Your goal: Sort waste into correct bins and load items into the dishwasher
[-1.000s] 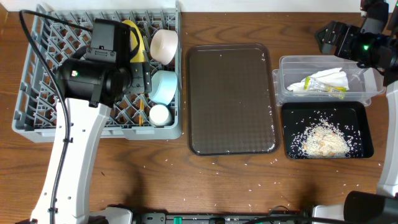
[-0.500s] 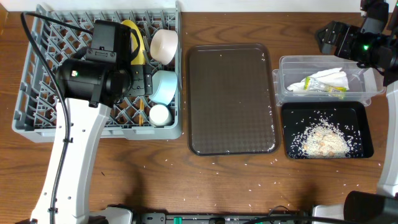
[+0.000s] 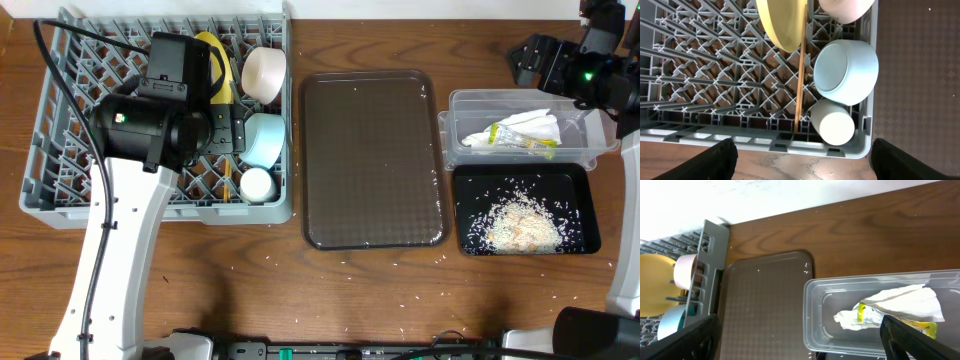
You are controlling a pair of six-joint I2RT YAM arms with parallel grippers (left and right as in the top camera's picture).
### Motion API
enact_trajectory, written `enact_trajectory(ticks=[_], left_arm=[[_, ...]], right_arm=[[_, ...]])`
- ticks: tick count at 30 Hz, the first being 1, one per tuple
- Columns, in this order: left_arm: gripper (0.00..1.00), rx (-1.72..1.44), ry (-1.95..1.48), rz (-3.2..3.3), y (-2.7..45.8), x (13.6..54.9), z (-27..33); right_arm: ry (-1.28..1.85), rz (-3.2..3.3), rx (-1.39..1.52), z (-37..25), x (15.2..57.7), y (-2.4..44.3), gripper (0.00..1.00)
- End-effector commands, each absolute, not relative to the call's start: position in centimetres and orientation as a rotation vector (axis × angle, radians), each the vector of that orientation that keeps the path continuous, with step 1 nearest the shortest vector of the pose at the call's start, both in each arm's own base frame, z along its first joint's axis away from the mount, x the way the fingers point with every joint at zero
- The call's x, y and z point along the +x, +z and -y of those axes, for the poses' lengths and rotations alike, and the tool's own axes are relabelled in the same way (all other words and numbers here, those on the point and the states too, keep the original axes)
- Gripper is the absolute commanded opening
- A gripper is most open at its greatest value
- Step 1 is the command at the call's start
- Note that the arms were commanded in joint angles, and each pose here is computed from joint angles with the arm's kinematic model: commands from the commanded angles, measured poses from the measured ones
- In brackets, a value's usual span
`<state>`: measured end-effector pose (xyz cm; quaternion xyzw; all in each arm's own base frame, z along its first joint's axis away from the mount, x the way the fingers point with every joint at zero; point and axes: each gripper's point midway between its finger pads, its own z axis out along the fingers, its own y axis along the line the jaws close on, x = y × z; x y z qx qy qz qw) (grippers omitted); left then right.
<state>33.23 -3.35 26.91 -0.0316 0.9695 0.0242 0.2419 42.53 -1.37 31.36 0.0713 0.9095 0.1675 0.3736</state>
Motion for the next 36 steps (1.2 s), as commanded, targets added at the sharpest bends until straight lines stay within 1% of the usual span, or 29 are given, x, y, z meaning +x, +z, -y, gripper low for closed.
enact_trajectory(ticks=[1,5,10,15,19,22,31,36], left_arm=[[0.86,-0.099,0.062,-2.646,27.1,33.1,3.2],[0.86,-0.099,0.062,-2.646,27.1,33.1,3.2],[0.86,-0.099,0.062,-2.646,27.1,33.1,3.2],[0.86,-0.099,0.062,-2.646,27.1,33.1,3.2],[0.86,-0.099,0.062,-2.646,27.1,33.1,3.2],[0.86,-0.099,0.062,-2.646,27.1,33.1,3.2],[0.86,-0.099,0.062,-2.646,27.1,33.1,3.2],[0.86,-0.099,0.062,-2.646,27.1,33.1,3.2]], right_arm=[[0.435,-2.312,0.190,1.3,42.1,32.1,0.99],[0.439,-2.276,0.144,0.0,41.2,33.9,0.99],[0.448,-2.238,0.045,-3.2,39.2,35.8,0.99],[0.293,-2.156,-0.027,-3.7,37.9,35.9,0.99],[0.218,-2.040,-0.113,-4.1,36.9,34.4,0.99],[0.211,-1.960,-0.117,-4.0,35.9,32.9,0.99],[0.174,-1.771,-0.109,-3.4,30.6,27.2,0.99],[0.160,-1.693,-0.104,-3.2,28.5,24.4,0.99]])
